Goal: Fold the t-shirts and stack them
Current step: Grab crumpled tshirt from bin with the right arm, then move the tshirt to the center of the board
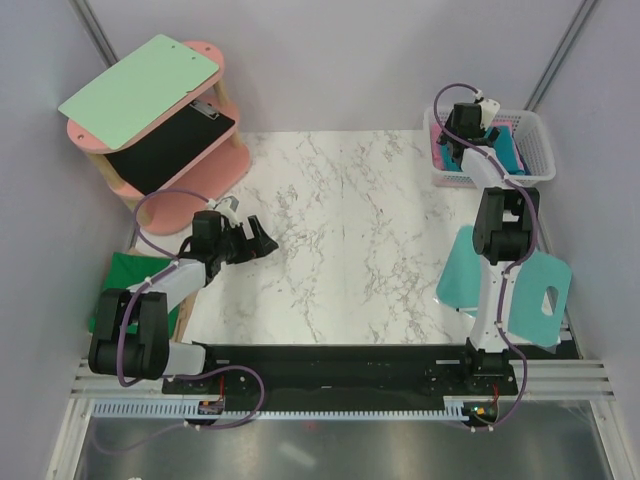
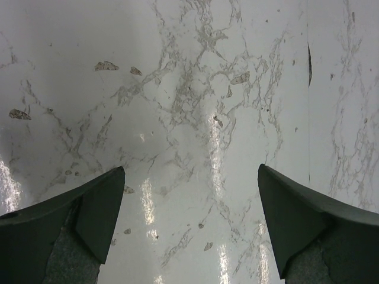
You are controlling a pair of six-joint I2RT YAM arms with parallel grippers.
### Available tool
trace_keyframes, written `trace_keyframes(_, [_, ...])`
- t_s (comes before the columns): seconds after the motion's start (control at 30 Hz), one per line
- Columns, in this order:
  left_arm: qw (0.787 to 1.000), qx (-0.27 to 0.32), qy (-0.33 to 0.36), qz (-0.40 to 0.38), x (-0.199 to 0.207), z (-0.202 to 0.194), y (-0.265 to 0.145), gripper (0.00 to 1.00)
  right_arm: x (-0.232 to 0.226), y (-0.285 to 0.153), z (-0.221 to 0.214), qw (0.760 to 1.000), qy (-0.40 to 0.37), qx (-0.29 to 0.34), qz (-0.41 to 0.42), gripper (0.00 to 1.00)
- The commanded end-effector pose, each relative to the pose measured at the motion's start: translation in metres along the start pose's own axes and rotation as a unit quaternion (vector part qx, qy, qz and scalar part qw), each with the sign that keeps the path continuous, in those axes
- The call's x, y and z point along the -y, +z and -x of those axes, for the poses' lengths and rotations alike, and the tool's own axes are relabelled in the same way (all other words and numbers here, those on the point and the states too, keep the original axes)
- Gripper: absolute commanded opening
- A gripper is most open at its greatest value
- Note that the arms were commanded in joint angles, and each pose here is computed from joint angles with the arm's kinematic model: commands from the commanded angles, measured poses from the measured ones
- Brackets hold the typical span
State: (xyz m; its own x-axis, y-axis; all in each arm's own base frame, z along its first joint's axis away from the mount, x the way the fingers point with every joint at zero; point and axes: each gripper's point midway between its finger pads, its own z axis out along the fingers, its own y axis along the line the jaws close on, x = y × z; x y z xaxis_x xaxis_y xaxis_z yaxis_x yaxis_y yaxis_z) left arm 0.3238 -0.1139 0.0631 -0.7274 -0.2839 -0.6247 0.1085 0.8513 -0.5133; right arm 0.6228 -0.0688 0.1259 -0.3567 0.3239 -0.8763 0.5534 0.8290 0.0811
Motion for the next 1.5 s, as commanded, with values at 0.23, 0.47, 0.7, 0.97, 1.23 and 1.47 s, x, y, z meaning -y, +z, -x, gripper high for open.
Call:
trace_keyframes(0.23, [1.000, -0.005, 0.018, -0.006, 0.000, 0.001, 0.006, 1.00, 0.008, 0.035, 0.001, 1.000, 0.000, -0.002, -0.025, 0.68])
trace_keyframes(0.47, [1.000, -0.008, 0.017, -0.001, -0.003, 0.000, 0.007, 1.00, 0.006, 0.043, -0.013, 1.000, -0.001, -0.017, -0.020, 0.00])
trace_keyframes(0.7, [1.000, -0.009, 0.016, 0.000, -0.003, -0.001, 0.008, 1.00, 0.009, 0.016, 0.026, 0.999, 0.041, 0.026, -0.006, 0.00])
trace_keyframes(0.97, [1.000, -0.010, 0.014, -0.001, -0.003, -0.001, 0.008, 0.99, 0.004, -0.073, 0.120, 0.985, 0.107, 0.123, 0.060, 0.00])
trace_keyframes(1.23, [1.000, -0.010, 0.013, -0.001, -0.003, -0.001, 0.008, 0.99, -0.019, -0.195, 0.184, 0.959, 0.126, 0.204, 0.153, 0.00])
trace_keyframes(1.47, [1.000, -0.004, 0.014, 0.002, -0.003, 0.000, 0.006, 0.99, -0.085, -0.329, 0.192, 0.927, 0.079, 0.236, 0.282, 0.00])
